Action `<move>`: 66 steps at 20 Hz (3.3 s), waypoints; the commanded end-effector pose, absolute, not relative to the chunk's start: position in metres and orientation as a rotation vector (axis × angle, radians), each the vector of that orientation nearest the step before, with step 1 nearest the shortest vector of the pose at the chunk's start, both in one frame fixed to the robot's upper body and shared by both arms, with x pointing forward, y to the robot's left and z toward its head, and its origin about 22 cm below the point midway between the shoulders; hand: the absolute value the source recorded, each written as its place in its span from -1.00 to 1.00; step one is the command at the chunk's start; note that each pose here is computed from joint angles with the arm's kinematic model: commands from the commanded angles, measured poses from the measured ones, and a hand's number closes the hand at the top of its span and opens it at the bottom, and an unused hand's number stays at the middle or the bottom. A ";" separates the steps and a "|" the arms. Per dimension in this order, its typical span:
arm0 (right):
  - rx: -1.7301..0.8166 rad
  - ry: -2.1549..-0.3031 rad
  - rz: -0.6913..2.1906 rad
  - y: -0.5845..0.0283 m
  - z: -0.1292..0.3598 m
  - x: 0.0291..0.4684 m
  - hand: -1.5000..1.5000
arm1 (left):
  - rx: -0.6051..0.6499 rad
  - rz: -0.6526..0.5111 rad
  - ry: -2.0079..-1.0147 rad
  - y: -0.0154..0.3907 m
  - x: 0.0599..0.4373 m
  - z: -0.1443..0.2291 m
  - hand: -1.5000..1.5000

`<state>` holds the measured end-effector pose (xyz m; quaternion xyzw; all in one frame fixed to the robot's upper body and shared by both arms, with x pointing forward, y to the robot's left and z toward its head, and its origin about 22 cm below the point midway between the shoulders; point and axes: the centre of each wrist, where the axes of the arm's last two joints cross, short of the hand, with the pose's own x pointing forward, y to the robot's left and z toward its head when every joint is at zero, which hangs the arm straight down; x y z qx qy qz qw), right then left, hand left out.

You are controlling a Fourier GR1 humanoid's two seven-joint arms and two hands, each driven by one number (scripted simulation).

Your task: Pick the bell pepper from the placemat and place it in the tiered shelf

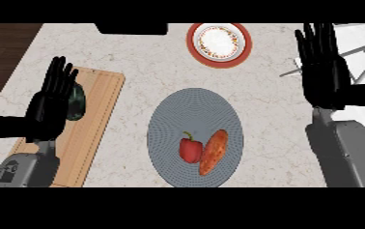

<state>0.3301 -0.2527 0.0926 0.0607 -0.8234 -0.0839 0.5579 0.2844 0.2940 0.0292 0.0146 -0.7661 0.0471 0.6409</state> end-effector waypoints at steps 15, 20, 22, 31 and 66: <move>0.014 -1.974 0.030 -0.174 0.056 0.225 -1.00 | 0.097 -0.036 -1.534 0.272 0.293 0.064 0.00; -0.061 -1.812 0.324 -0.167 0.077 0.198 -1.00 | 0.112 -0.041 -1.520 0.291 0.295 0.070 0.00; -0.128 -1.700 0.489 -0.169 0.080 0.201 -1.00 | 0.094 -0.034 -1.521 0.281 0.296 0.064 0.00; -0.750 -1.390 1.037 -0.175 0.094 0.207 -1.00 | 0.102 -0.058 -1.520 0.278 0.298 0.063 0.00; -0.986 -0.910 1.188 -0.004 0.057 0.198 -1.00 | 0.084 -0.057 -1.517 0.276 0.291 0.077 0.00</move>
